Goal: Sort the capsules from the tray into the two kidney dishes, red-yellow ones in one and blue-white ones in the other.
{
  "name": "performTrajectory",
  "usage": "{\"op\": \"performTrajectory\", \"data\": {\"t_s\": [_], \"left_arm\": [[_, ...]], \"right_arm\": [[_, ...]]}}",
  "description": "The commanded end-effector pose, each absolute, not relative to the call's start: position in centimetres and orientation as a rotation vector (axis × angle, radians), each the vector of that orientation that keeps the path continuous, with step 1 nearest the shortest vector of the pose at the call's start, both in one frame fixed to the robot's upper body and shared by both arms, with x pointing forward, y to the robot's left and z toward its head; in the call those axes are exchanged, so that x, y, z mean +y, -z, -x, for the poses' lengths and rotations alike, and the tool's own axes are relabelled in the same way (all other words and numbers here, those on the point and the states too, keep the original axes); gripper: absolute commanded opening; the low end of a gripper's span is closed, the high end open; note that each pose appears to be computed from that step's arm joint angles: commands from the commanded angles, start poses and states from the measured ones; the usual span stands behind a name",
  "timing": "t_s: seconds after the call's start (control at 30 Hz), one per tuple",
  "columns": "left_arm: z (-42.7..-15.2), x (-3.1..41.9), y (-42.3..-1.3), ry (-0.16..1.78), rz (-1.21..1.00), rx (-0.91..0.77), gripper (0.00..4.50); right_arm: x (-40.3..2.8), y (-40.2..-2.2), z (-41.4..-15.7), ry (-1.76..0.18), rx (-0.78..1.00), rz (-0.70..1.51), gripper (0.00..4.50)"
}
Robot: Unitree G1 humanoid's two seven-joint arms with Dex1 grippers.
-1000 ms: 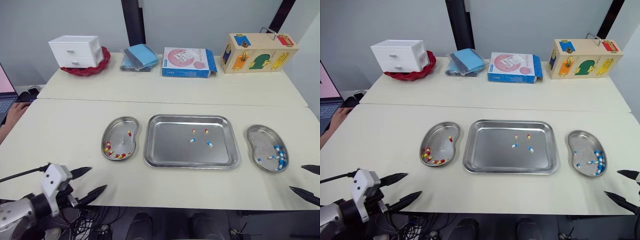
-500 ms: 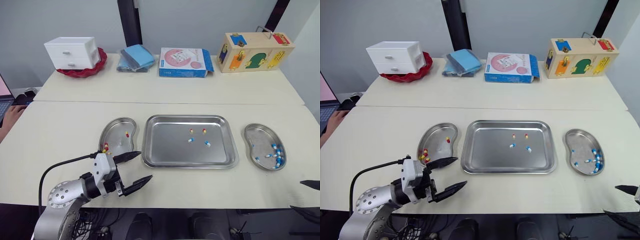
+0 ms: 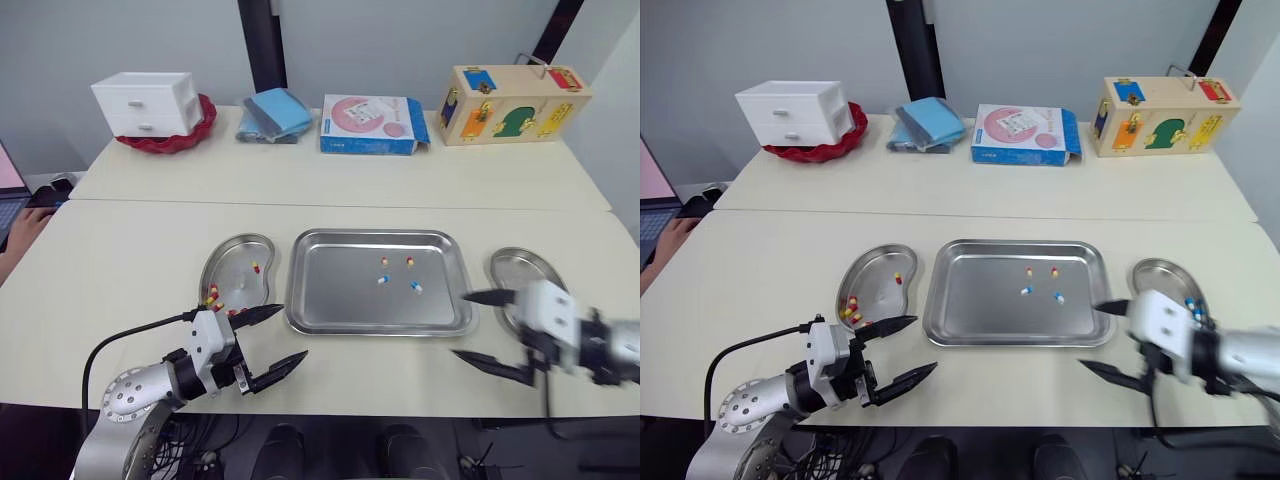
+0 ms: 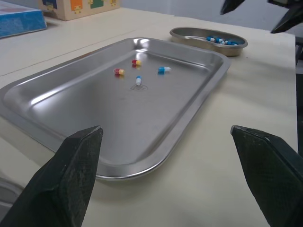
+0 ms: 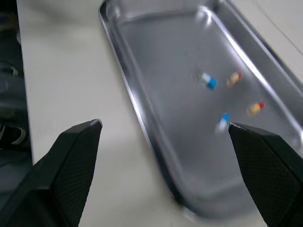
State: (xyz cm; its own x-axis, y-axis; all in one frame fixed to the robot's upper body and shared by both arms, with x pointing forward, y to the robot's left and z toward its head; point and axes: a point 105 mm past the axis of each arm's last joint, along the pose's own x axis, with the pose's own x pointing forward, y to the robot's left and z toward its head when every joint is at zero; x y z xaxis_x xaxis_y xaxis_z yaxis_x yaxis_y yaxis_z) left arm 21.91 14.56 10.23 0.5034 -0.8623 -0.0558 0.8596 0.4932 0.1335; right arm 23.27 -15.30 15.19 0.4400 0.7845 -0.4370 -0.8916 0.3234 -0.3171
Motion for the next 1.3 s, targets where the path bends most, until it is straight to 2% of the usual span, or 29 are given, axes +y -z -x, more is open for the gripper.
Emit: {"op": "performTrajectory", "data": {"t_s": [0.03,0.13,0.2,0.53,0.8,1.13,1.3], "left_arm": [[-21.8,14.0,-10.9,1.053,-0.171,-0.061,4.49],[-21.8,13.7,-11.0,1.056,-0.168,-0.065,4.5],[-21.8,13.6,-11.0,1.057,-0.168,-0.066,4.5],[-22.1,13.2,-10.8,1.067,-0.171,-0.074,4.5],[-22.0,13.2,-10.4,1.069,-0.176,-0.075,4.5],[-22.0,13.3,-10.0,1.064,-0.18,-0.075,4.5],[-22.1,13.3,-9.9,1.065,-0.181,-0.077,4.5]], "right_arm": [[-14.0,-14.3,-24.9,-1.126,0.236,0.584,4.32],[-12.8,-13.7,-26.6,-1.163,0.233,0.644,3.68],[-12.0,-13.4,-27.7,-1.197,0.233,0.691,3.03],[-9.7,-13.6,-33.1,-1.248,0.277,0.888,3.03],[-9.3,-12.9,-34.2,-1.316,0.379,0.922,3.03],[-9.8,-11.6,-34.7,-1.301,0.507,0.886,3.03],[-9.8,-11.5,-34.5,-1.302,0.519,0.872,1.99]]}}
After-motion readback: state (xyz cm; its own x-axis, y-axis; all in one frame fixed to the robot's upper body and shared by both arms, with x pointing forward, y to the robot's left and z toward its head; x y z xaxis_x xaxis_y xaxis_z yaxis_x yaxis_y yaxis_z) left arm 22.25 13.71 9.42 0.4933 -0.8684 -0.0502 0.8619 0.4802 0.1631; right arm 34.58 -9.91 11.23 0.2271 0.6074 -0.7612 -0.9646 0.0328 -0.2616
